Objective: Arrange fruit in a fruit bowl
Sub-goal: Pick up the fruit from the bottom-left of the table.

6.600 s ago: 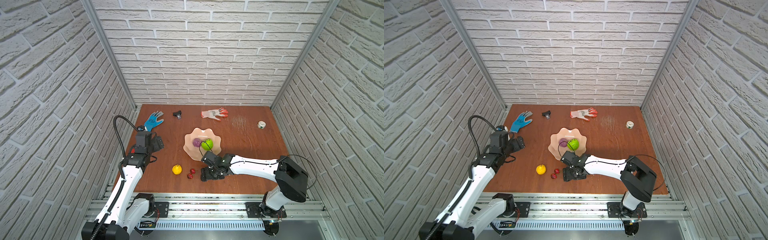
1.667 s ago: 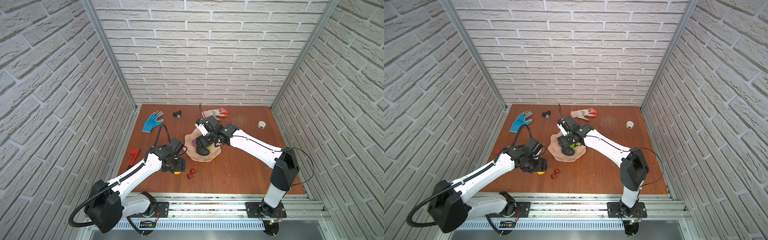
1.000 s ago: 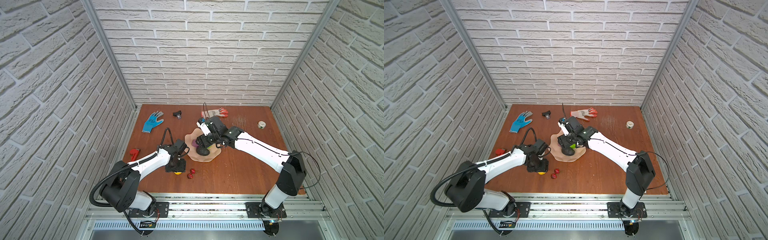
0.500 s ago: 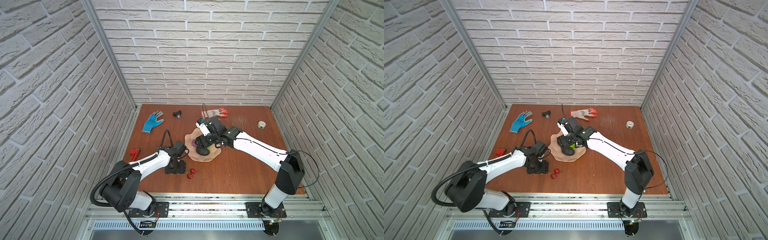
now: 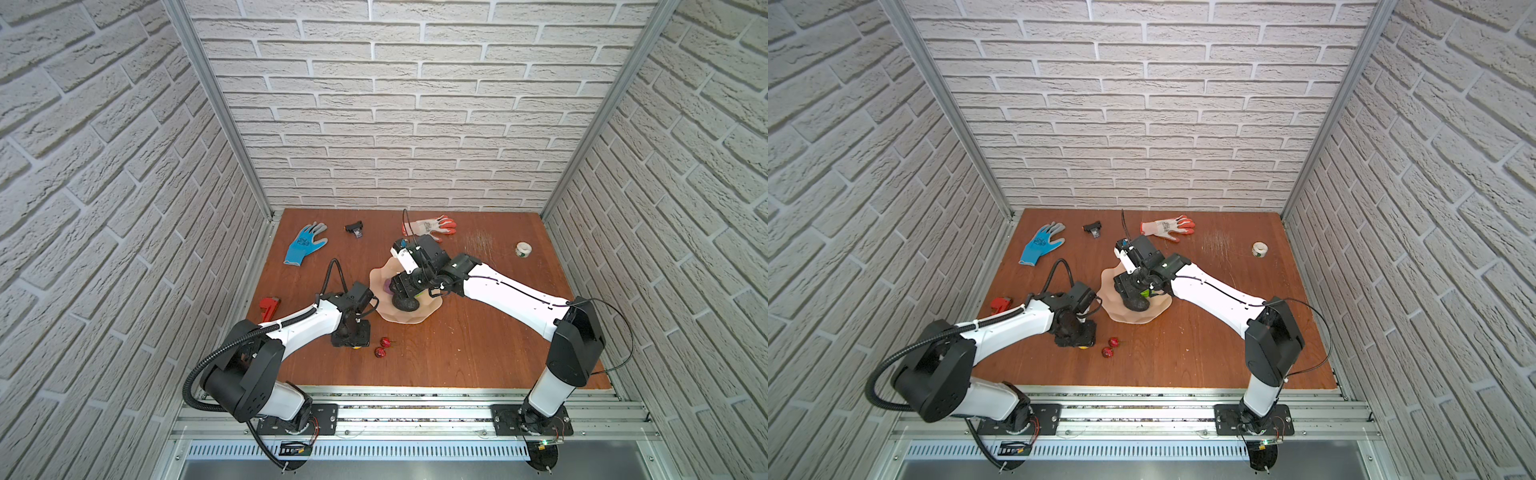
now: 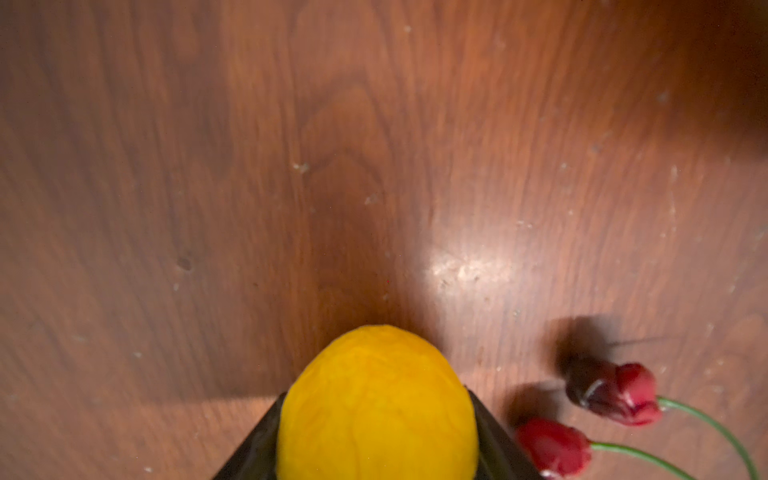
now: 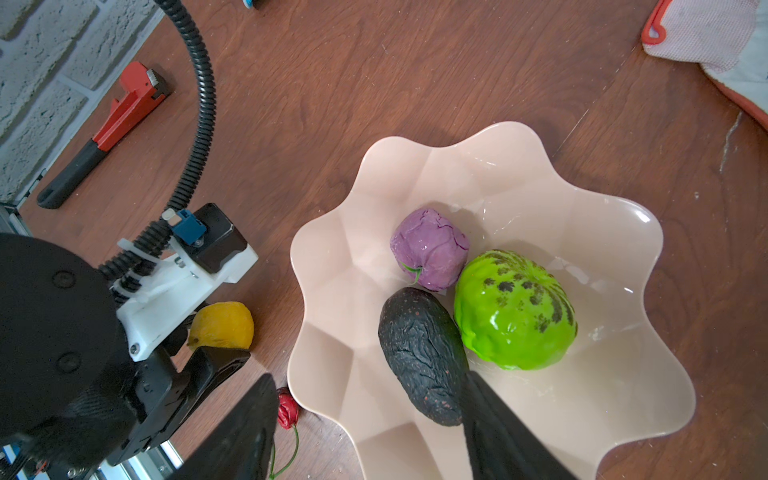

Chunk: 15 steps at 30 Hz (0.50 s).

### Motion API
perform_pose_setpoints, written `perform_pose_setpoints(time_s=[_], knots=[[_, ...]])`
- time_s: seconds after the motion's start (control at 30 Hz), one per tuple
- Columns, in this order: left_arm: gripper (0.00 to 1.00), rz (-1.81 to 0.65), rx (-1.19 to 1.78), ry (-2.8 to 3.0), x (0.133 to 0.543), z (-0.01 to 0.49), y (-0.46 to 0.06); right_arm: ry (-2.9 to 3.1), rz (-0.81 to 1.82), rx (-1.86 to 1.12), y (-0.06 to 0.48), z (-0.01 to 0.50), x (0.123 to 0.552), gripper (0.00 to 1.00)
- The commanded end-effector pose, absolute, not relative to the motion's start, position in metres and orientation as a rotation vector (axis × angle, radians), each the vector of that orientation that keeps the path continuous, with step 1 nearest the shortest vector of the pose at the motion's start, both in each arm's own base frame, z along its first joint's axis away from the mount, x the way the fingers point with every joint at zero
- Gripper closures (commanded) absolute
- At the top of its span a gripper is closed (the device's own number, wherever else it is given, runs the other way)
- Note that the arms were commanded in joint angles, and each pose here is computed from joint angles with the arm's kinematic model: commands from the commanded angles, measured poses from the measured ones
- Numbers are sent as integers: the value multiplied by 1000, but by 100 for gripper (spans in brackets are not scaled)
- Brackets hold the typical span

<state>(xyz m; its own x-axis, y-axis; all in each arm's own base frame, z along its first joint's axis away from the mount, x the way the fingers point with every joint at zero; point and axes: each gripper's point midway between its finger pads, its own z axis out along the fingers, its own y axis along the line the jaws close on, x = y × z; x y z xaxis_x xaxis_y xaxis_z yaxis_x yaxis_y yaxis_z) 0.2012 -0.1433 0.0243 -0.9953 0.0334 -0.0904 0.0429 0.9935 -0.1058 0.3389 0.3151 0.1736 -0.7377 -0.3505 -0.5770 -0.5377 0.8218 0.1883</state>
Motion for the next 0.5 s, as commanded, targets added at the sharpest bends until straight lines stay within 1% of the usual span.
perform_pose_setpoints(time_s=[0.0, 0.03, 0.1, 0.17, 0.37, 0.47], knots=[[47, -140, 46, 3049, 204, 22, -140, 2444, 493, -654, 320, 182, 341, 29], [49, -134, 45, 3050, 204, 22, -139, 2444, 492, -652, 320, 182, 341, 30], [56, -116, 32, 3067, 203, 20, -137, 2447, 491, -655, 320, 181, 340, 29], [60, -101, 28, 3086, 201, 17, -136, 2449, 492, -656, 319, 181, 339, 30], [60, -125, 28, 3060, 202, 27, -136, 2446, 496, -657, 320, 182, 339, 30], [61, -137, 27, 3046, 202, 38, -136, 2435, 492, -654, 319, 188, 341, 29]])
